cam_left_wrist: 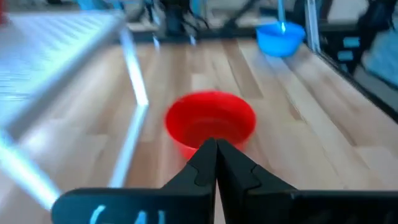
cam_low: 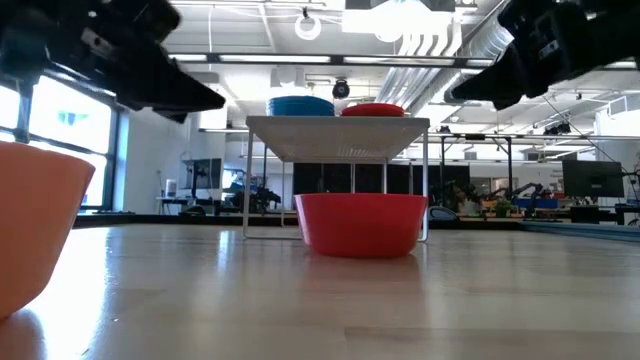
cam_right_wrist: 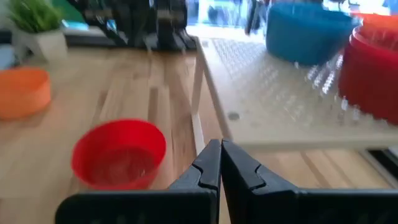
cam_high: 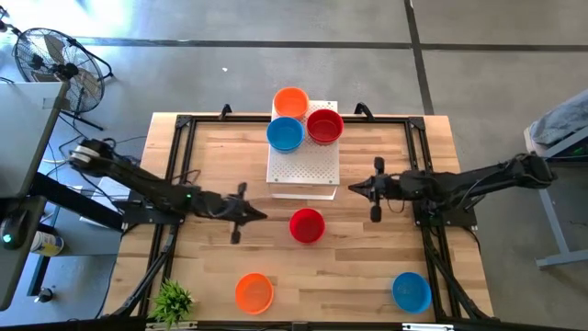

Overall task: Pick & Place Mini bowls
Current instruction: Stack the red bowl on top of the red bowls on the shelf

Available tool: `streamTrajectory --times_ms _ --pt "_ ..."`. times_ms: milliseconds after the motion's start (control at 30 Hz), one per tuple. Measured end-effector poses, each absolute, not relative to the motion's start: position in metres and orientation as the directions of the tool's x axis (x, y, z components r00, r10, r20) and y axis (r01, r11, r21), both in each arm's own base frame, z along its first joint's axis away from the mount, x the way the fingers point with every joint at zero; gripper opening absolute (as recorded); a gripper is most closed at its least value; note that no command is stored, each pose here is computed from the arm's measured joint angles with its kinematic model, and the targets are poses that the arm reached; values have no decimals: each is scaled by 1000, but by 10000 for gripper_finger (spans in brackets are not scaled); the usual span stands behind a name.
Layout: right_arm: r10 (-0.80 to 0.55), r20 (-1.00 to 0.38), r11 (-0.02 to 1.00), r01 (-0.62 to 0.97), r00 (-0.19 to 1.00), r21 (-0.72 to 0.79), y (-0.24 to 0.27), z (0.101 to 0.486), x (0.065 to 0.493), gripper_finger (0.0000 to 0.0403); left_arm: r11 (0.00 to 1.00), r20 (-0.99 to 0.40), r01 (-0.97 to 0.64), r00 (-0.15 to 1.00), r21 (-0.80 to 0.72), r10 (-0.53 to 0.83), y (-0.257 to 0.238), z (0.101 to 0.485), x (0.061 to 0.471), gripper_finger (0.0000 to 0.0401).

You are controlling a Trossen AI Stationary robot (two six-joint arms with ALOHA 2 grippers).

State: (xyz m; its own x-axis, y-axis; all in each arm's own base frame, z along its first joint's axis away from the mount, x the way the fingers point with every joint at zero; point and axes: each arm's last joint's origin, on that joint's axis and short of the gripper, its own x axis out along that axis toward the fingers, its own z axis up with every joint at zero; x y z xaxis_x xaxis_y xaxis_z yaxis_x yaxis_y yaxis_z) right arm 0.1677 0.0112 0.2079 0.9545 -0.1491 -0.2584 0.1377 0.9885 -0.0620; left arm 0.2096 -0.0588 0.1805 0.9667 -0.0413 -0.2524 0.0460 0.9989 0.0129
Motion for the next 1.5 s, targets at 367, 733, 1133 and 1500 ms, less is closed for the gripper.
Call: streamTrajectory --times_ms 367,733,1133,1500 --pt "-164 -573 986 154 803 -67 56 233 226 36 995 -61 -87 995 -43 85 -23 157 157 0" --pt "1 -865 949 -274 502 -158 99 199 309 121 995 -68 -55 996 -80 50 -14 155 157 0" --pt "-58 -945 832 -507 322 -224 117 162 336 83 994 -72 -66 996 -82 60 -13 154 157 0" --pt "25 -944 860 -489 330 -148 121 183 335 5 993 -77 -83 994 -87 76 -13 154 157 0"
